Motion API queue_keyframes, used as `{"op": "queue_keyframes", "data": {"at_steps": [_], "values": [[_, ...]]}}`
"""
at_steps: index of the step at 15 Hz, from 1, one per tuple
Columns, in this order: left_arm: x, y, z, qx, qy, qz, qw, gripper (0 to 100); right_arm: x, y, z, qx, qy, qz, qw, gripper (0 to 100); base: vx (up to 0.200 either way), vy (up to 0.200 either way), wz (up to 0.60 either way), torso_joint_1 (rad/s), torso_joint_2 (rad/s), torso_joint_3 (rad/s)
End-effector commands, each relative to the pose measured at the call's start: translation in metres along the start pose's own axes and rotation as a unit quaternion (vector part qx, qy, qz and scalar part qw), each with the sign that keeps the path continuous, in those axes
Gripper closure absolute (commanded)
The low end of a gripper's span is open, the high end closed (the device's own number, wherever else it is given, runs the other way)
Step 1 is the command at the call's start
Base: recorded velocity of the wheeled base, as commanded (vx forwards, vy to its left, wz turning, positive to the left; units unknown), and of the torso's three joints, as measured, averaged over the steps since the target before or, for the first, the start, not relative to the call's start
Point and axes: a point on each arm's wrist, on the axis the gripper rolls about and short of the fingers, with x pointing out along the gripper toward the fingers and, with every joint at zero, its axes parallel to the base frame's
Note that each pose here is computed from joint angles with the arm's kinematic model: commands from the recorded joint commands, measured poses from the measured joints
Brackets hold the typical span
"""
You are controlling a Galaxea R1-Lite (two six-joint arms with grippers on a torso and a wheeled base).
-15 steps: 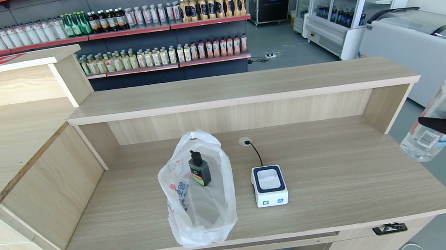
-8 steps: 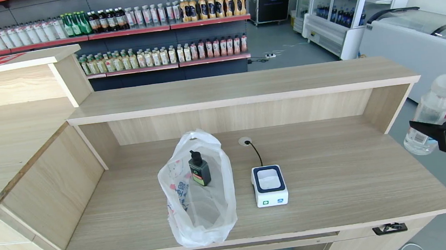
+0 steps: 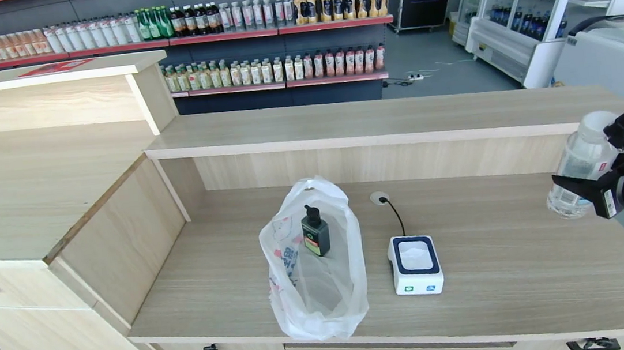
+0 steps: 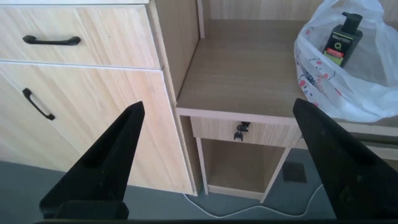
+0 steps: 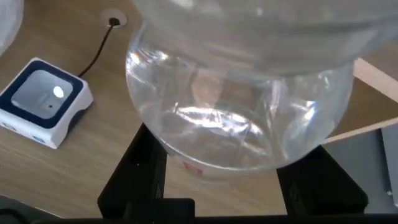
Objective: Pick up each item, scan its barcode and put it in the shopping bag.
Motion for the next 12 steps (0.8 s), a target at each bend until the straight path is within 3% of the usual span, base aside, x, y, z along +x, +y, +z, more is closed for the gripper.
{"op": "queue_keyframes", "data": {"at_steps": [1,4,8,12], "values": [[0.000,0.000,0.000,0.000,0.000,0.000,1.0000,0,0.004,0.005,0.001,-0.004,-0.006,0.011,1.000,100,0.000,0.000,0.60,0.017,0.00,0.007],[0.000,0.000,0.000,0.000,0.000,0.000,1.0000,0,0.014,0.012,-0.004,-0.028,-0.003,0.030,0.999,100,0.000,0.000,0.00,0.000,0.00,0.000],[0.000,0.000,0.000,0.000,0.000,0.000,1.0000,0,0.029,0.026,-0.024,-0.083,-0.064,0.107,0.989,100,0.000,0.000,0.00,0.000,0.00,0.000],[0.000,0.000,0.000,0.000,0.000,0.000,1.0000,0,0.039,0.033,-0.029,-0.113,-0.075,0.113,0.984,100,0.000,0.000,0.00,0.000,0.00,0.000]]}}
